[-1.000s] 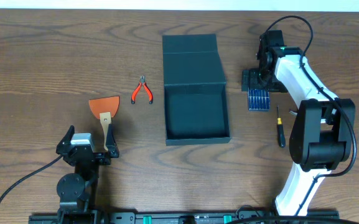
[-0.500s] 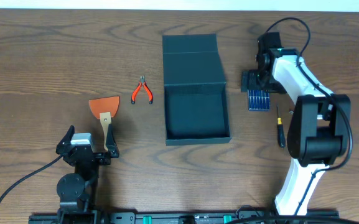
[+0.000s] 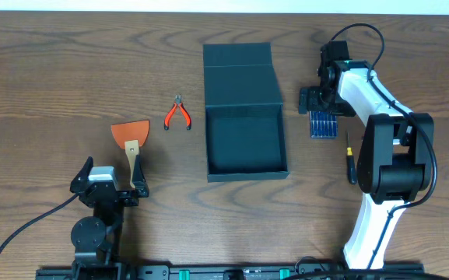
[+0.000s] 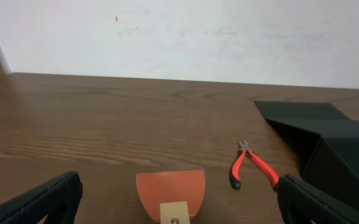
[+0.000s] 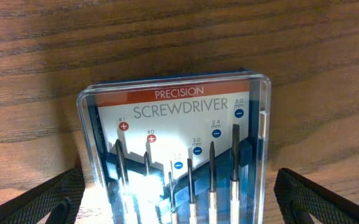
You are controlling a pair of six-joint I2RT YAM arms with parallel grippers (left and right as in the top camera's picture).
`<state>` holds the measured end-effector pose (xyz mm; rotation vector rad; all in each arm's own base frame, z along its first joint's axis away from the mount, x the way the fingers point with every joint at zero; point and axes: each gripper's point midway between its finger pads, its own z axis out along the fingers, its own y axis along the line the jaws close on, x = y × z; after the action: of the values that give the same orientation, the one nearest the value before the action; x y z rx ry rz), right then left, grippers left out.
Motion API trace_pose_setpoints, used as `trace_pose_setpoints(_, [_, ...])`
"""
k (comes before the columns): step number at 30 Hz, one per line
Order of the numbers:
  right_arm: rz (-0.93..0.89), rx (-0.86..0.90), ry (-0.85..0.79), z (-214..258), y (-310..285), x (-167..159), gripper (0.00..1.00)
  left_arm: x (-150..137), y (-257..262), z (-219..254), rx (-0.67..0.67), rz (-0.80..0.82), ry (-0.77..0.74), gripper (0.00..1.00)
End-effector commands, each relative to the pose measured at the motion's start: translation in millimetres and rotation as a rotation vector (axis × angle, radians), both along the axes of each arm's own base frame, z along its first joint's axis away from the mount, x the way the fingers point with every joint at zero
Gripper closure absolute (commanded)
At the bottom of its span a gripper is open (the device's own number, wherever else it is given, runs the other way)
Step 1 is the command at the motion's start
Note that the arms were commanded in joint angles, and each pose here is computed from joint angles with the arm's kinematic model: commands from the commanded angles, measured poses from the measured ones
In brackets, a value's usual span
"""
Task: Pack container
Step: 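Move the right gripper over the blue screwdriver set case, then lower the right gripper and close it on the screwdriver case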
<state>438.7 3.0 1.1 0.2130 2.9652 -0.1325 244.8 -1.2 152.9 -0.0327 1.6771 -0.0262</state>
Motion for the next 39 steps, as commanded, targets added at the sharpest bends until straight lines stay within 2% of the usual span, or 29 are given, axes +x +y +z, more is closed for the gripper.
trace_pose_setpoints(1, [-0.055,-0.012,0.067,-25,-2,-11,0.01,-1,2,-17,0.015,0.006,0.054,0.01])
trace_pose_setpoints(4, [-0.096,-0.01,0.084,-25,-5,-16,0.04,-1,2,-18,0.015,0.006,0.054,0.01])
trace_pose_setpoints(15, [-0.118,-0.014,0.146,-26,-17,-31,0.01,-1,2,-17,0.015,0.006,0.054,0.01])
trace_pose_setpoints(26, [-0.048,-0.012,0.208,-26,-29,-44,0.01,-1,2,-17,0.015,0.006,0.054,0.01])
trace_pose_setpoints(39, [0.073,0.041,0.182,-27,-19,-36,0.01,-1,2,-17,0.015,0.006,0.054,0.01])
